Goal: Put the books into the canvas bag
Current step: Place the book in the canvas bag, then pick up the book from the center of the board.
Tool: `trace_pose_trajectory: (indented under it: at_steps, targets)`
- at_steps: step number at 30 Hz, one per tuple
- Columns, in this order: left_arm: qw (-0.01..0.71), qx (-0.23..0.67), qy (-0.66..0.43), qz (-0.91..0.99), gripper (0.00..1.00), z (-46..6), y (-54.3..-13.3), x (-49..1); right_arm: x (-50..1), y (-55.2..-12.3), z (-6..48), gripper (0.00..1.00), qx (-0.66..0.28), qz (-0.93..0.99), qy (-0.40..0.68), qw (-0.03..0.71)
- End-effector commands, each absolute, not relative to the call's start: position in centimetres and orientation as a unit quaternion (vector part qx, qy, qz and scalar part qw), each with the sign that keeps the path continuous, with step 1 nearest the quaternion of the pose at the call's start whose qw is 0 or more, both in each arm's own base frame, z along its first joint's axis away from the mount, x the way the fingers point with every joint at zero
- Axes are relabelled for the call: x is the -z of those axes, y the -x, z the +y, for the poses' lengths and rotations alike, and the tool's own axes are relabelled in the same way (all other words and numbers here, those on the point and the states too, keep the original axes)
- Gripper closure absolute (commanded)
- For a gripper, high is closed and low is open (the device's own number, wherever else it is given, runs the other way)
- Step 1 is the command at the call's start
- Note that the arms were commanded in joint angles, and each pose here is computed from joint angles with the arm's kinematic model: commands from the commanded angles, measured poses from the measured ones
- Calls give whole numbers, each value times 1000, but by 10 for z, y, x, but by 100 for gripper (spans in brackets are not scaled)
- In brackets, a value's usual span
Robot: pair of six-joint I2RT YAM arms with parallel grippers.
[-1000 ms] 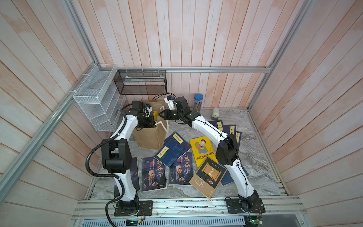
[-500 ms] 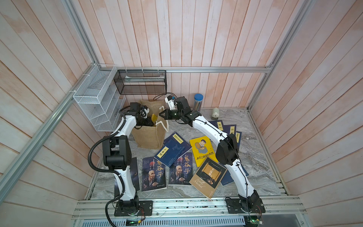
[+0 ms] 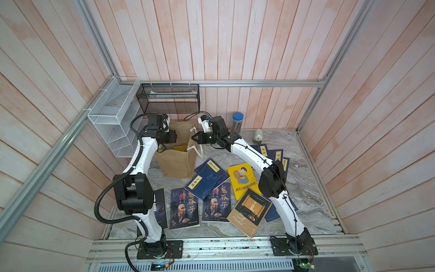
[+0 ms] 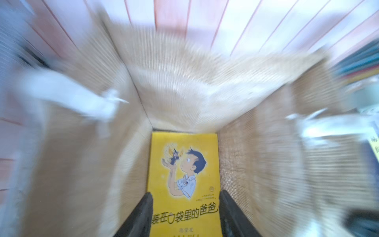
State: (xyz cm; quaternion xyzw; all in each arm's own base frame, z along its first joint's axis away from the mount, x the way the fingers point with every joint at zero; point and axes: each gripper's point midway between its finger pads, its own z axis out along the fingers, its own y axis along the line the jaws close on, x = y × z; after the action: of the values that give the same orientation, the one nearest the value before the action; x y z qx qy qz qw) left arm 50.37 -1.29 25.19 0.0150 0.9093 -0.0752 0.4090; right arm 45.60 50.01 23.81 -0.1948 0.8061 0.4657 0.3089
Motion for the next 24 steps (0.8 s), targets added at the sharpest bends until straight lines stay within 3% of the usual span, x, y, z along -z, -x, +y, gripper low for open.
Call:
trace_pose_trajectory:
  at_steps: [1,14,24]
  targets:
    - [479,67,-13,875,45,-8,-500,-304,-247,-464,498,92,-456,803,197,331]
    - [507,154,-62,846,45,-57,-455,-349,-289,-452,463,72,-397,821,196,360]
    - [482,206,-131,842,45,-151,-385,-337,-247,-398,376,63,-344,865,134,339]
